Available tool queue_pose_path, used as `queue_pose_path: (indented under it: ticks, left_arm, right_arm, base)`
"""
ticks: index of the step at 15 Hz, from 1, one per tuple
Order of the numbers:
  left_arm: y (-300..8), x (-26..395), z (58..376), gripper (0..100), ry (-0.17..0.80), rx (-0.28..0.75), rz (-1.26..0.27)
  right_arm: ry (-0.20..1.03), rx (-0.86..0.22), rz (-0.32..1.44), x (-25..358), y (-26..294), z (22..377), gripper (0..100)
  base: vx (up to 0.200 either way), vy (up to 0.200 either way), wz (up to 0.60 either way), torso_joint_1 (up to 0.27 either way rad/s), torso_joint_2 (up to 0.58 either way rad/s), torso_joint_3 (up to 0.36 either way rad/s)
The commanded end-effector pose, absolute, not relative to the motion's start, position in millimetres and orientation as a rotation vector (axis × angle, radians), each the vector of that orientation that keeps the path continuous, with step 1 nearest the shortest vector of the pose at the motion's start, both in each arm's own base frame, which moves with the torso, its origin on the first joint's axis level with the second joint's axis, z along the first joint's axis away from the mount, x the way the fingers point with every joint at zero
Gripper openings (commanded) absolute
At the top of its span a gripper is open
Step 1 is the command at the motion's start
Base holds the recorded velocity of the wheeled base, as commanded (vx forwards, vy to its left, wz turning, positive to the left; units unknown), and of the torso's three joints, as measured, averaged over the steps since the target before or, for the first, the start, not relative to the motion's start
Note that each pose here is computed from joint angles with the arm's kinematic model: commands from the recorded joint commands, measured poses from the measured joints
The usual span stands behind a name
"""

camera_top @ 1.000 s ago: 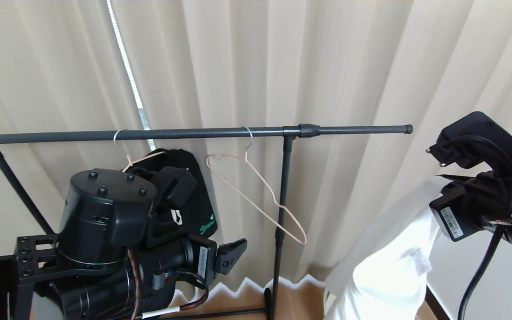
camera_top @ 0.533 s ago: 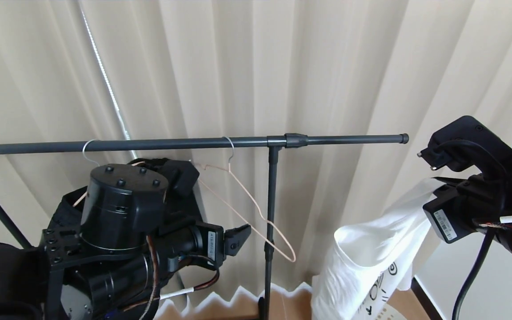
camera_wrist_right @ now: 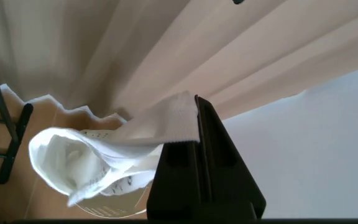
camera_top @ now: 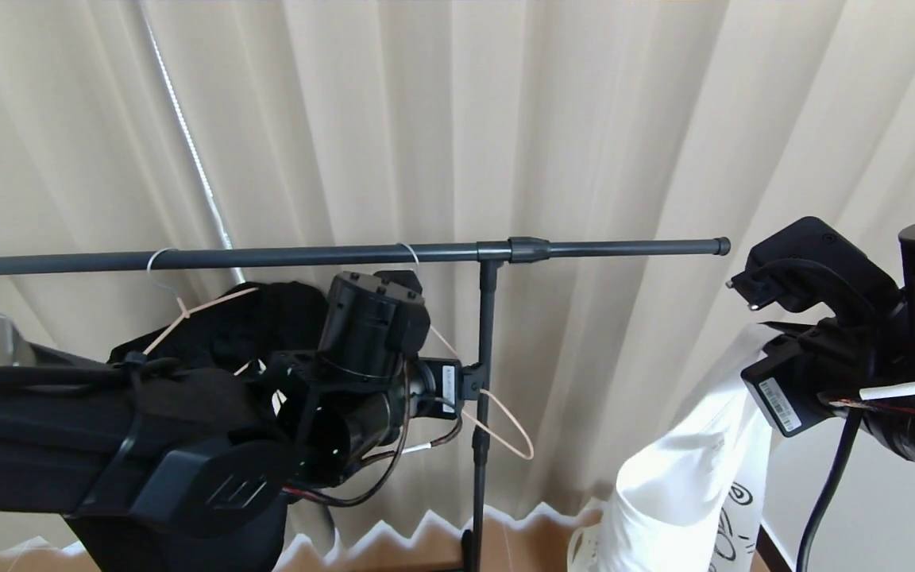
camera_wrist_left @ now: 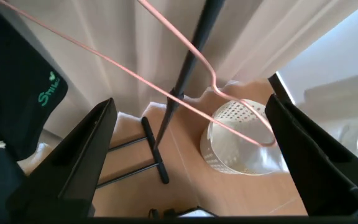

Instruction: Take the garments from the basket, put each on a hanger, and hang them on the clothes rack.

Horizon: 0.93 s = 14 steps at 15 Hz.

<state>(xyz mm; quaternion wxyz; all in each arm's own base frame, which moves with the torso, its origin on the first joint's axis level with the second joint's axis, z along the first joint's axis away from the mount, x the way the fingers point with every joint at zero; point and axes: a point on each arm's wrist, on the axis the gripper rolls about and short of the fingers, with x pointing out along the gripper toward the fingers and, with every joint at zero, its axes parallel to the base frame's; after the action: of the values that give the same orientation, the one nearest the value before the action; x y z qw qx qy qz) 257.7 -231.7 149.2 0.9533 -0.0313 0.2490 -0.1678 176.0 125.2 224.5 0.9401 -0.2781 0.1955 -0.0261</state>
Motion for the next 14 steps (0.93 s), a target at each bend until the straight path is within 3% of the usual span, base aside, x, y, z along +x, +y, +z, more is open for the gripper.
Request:
queue_pose_path:
  ticks: [1, 7, 10, 14]
  left_arm:
    - [-245.9, 273.5, 132.0, 100, 0.533, -0.048, -0.334]
    - [-255.2, 308.1, 110.1, 100, 0.544, -0.056, -0.276]
    - [-247.3, 303.3, 103.9, 100, 0.56, -0.017, -0.216]
    - [-221.4, 281.3, 123.0, 100, 0.58, 0.006, -0.176]
  right_arm:
    - [0.407, -0.575, -0.053, 177.8, 126.6, 222.4, 0]
    - [0.415, -0.583, -0.047, 179.8, 129.1, 219.5, 0]
    - [0.413, -0.583, -0.046, 179.4, 129.2, 219.8, 0]
    - [0.412, -0.582, -0.045, 178.9, 129.3, 220.1, 0]
  base:
    - [0.0, 0.0, 0.0, 0.0, 0.0, 0.0]
    - [0.0, 0.0, 0.0, 0.0, 0.0, 0.0]
    - [0.0, 0.0, 0.0, 0.0, 0.0, 0.0]
    - [0.0, 0.0, 0.0, 0.0, 0.0, 0.0]
